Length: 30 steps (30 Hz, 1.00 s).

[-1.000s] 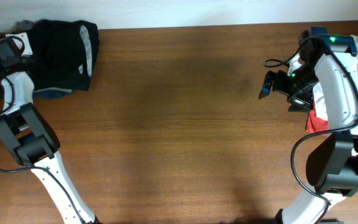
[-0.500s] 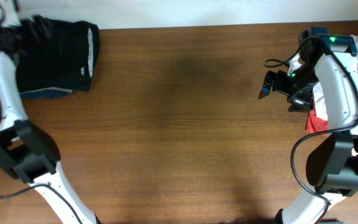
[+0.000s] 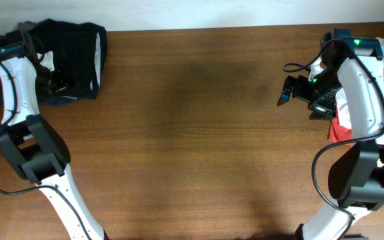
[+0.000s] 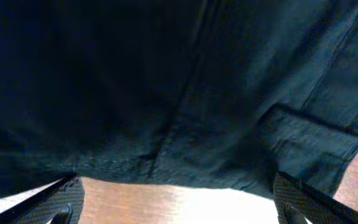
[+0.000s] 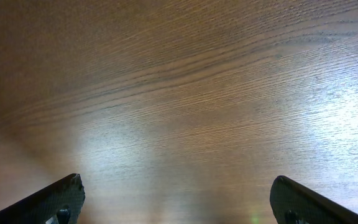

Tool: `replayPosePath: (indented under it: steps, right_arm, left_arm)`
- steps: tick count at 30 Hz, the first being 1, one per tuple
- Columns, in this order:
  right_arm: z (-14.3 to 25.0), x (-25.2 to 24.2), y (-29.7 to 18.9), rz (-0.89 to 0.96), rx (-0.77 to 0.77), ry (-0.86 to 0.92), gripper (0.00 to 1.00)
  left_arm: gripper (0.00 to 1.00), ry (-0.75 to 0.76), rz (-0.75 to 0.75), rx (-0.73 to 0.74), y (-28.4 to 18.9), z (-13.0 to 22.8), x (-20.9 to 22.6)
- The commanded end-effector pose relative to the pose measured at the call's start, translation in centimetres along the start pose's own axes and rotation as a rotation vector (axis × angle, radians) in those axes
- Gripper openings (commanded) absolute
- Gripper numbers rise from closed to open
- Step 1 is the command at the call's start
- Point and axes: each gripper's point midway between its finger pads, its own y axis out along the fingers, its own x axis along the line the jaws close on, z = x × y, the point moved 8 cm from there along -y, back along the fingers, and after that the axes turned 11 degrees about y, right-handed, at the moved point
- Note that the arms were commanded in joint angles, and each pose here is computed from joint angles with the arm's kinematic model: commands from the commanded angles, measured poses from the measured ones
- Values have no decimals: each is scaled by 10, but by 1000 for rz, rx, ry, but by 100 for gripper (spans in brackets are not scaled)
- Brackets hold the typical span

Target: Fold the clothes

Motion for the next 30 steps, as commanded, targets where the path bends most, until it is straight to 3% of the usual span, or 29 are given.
replayPosePath:
  steps: [1, 4, 6, 10, 18, 27, 30]
  right_arm:
    - [1, 4, -7, -14, -20, -11, 99]
    - [1, 4, -7, -15, -20, -10, 99]
    - [1, 4, -7, -14, -20, -11, 99]
    - [1, 4, -7, -15, -20, -11, 99]
    - [1, 4, -7, -14, -20, -11, 99]
    - [1, 4, -7, -14, -21, -10, 99]
    - [1, 4, -7, -14, -20, -11, 99]
  left_arm:
    - [97, -13, -47, -109, -64, -10, -2]
    - [99, 28, -38, -244, -155, -1, -30]
    - [99, 60, -5, -340, -224, 27, -56]
    - [99, 95, 90, -321, -288, 98, -97]
    - [99, 307, 253, -66, -258, 220, -180]
    - [99, 323, 259, -47, -255, 227, -183]
    - [99, 449, 276, -65, -243, 225, -199]
